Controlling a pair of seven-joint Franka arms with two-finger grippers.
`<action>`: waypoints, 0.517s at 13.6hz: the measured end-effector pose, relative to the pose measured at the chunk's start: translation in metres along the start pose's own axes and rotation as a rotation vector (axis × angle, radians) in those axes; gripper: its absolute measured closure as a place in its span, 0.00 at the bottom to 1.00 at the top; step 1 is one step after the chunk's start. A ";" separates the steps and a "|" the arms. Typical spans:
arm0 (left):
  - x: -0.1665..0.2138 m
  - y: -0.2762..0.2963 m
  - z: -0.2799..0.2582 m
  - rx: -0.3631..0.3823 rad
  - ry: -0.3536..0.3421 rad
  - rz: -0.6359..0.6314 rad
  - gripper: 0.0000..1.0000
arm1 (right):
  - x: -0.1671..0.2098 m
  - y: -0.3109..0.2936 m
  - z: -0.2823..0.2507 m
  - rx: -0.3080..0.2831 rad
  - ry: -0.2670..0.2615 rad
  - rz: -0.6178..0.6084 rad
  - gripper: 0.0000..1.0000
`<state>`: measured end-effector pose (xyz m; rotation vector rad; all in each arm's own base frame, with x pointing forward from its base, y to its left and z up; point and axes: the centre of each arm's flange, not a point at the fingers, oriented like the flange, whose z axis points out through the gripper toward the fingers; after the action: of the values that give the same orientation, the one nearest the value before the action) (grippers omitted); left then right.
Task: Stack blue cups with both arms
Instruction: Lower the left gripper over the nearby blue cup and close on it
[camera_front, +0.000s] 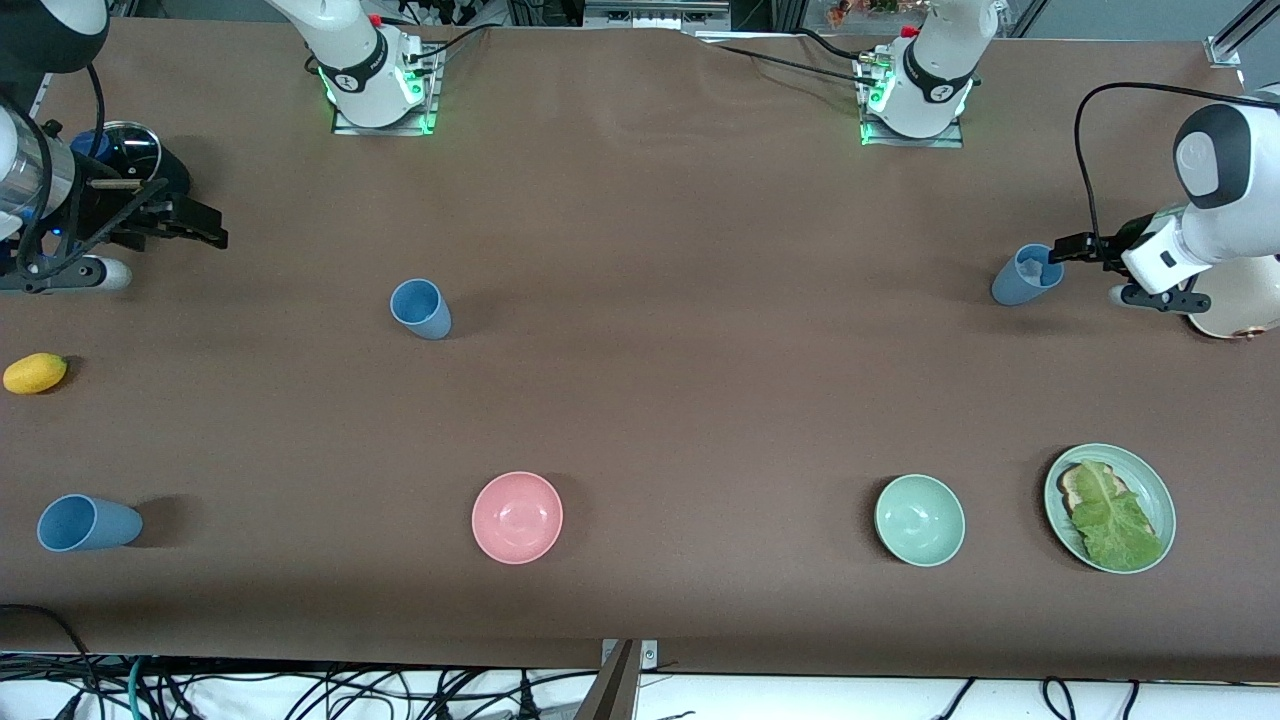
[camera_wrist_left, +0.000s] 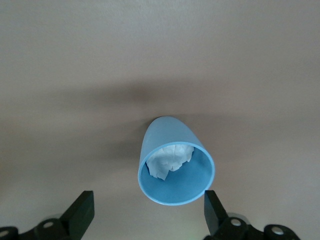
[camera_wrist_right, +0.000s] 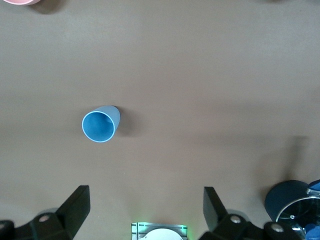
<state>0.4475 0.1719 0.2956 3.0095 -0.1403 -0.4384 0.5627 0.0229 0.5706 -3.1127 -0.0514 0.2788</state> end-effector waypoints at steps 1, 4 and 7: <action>-0.002 -0.005 0.009 -0.001 0.009 0.015 0.07 | 0.000 0.000 0.000 0.000 -0.002 0.000 0.00; -0.006 -0.013 0.039 0.002 0.034 0.056 0.18 | 0.000 0.000 0.000 0.000 -0.004 0.000 0.00; -0.007 -0.013 0.055 0.002 0.047 0.074 0.41 | 0.000 0.000 0.001 0.000 -0.005 0.000 0.00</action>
<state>0.4262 0.1810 0.2436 3.0021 -0.2470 -0.3603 0.5622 0.0226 0.5701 -3.1121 -0.0506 0.2860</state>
